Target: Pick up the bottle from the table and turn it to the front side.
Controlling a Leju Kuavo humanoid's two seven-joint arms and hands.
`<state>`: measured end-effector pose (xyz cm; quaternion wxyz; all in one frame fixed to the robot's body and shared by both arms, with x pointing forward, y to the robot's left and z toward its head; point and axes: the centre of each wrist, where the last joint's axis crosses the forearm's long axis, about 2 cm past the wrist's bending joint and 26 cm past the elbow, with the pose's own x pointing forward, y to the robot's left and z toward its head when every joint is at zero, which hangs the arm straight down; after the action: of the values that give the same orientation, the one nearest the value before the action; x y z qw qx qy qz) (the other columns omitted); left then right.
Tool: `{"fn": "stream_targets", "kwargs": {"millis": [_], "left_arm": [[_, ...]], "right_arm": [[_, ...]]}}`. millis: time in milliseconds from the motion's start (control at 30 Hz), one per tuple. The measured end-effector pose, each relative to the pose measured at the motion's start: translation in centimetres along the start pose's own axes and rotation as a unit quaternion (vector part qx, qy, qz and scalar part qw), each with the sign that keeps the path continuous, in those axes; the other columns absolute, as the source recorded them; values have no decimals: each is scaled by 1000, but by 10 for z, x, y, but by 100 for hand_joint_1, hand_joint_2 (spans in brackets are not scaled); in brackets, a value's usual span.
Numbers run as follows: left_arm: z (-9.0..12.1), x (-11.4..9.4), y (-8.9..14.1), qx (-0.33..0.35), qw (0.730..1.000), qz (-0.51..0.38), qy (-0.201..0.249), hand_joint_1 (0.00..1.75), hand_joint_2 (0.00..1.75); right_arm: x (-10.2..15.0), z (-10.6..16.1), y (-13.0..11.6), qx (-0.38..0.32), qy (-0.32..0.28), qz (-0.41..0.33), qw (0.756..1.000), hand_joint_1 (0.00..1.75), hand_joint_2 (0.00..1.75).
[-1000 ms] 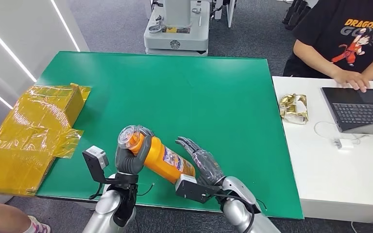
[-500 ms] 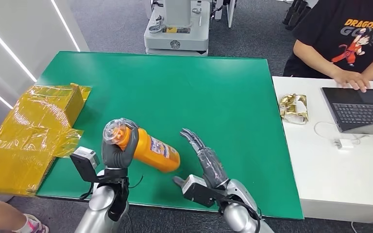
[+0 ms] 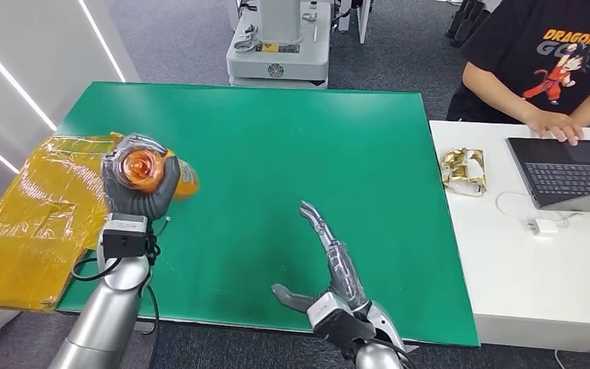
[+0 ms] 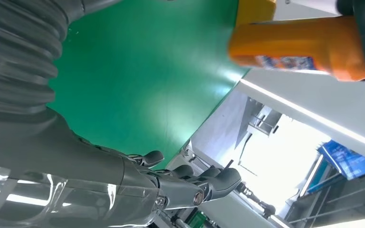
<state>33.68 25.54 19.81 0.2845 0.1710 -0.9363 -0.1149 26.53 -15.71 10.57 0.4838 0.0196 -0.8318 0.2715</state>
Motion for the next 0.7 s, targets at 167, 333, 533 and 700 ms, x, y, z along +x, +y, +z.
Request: {"fn": "stream_targets", "kwargs": {"millis": [167, 333, 533, 700], "left_arm": [[-18, -16, 32, -21, 988, -140, -55, 175, 175], [-20, -25, 48, -47, 971, -224, -69, 175, 175], [-14, -30, 61, -74, 949, -297, -79, 175, 175], [0, -30, 65, -95, 938, -324, -74, 175, 175]], "right_arm": [[7, 3, 2, -7, -4, -7, 1000, 0, 175], [14, 7, 3, -8, -5, -10, 1000, 0, 175], [19, 10, 5, -2, -8, -12, 1000, 0, 175], [23, 12, 6, 5, -8, -13, 1000, 0, 175]]}}
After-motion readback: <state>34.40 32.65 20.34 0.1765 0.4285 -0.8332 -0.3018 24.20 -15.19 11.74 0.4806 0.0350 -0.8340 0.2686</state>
